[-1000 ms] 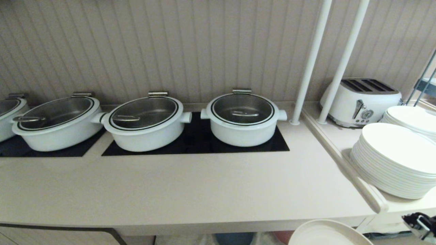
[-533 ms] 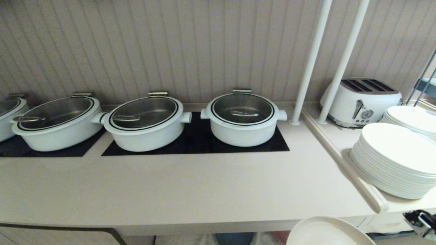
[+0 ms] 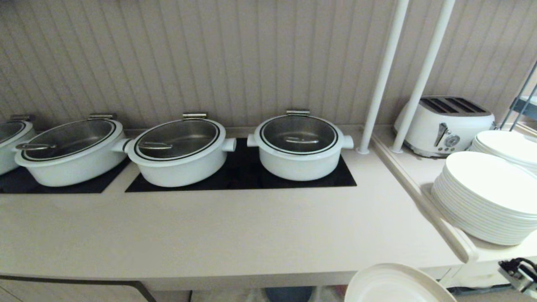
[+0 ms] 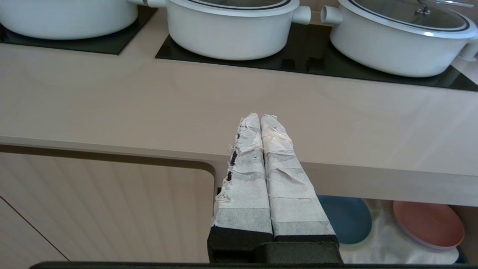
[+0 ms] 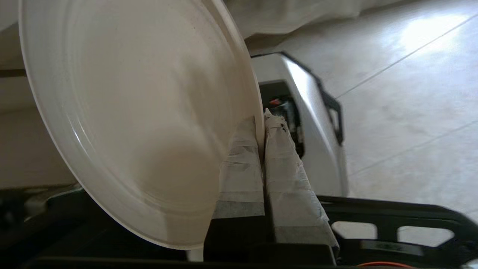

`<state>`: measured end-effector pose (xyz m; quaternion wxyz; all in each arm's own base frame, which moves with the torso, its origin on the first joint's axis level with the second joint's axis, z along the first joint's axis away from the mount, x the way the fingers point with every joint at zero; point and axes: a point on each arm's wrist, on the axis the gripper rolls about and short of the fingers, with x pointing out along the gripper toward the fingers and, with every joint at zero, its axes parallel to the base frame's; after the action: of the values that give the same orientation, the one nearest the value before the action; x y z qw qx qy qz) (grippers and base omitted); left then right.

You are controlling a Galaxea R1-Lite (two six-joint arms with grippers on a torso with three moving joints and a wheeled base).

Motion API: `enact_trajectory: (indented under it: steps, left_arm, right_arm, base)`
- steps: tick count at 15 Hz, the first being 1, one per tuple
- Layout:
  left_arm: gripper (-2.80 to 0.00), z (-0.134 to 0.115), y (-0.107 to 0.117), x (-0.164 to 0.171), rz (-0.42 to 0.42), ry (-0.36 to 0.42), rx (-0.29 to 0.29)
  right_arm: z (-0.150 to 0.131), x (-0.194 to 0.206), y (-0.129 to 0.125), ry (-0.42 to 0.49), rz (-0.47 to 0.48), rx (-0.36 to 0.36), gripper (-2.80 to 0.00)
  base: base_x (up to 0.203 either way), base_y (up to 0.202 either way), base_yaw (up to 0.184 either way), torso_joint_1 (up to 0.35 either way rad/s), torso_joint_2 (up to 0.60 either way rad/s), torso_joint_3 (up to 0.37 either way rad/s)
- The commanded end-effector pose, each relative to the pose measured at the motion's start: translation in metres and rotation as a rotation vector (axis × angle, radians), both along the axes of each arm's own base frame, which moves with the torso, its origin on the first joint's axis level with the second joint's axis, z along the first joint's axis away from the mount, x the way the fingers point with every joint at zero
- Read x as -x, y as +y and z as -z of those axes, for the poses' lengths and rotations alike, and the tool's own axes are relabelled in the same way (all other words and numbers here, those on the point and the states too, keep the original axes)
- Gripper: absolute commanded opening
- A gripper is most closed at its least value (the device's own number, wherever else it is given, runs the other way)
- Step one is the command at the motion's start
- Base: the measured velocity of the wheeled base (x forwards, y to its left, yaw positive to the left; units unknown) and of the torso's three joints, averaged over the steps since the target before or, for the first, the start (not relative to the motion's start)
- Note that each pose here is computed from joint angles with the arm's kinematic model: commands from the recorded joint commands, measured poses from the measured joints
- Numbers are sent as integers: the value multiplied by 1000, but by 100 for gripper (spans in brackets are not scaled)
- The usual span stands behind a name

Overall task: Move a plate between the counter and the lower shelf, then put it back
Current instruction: Put the plate in the cupboard

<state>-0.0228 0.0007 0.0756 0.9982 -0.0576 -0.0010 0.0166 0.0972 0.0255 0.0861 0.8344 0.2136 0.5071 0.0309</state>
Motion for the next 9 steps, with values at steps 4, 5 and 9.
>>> enact_trajectory:
  steps: [4, 5, 9]
  left_arm:
    - [-280, 0, 0, 0, -1, 0, 1]
    - [-280, 0, 0, 0, -1, 0, 1]
    - [-280, 0, 0, 0, -1, 0, 1]
  right_arm:
    - [0, 7, -1, 5, 0, -4, -280]
    - [0, 7, -2, 8, 0, -3, -280]
    - [3, 11, -2, 20, 1, 0, -280]
  base:
    - [0, 0, 0, 0, 0, 0]
    - [0, 0, 0, 0, 0, 0]
    - [0, 0, 0, 0, 0, 0]
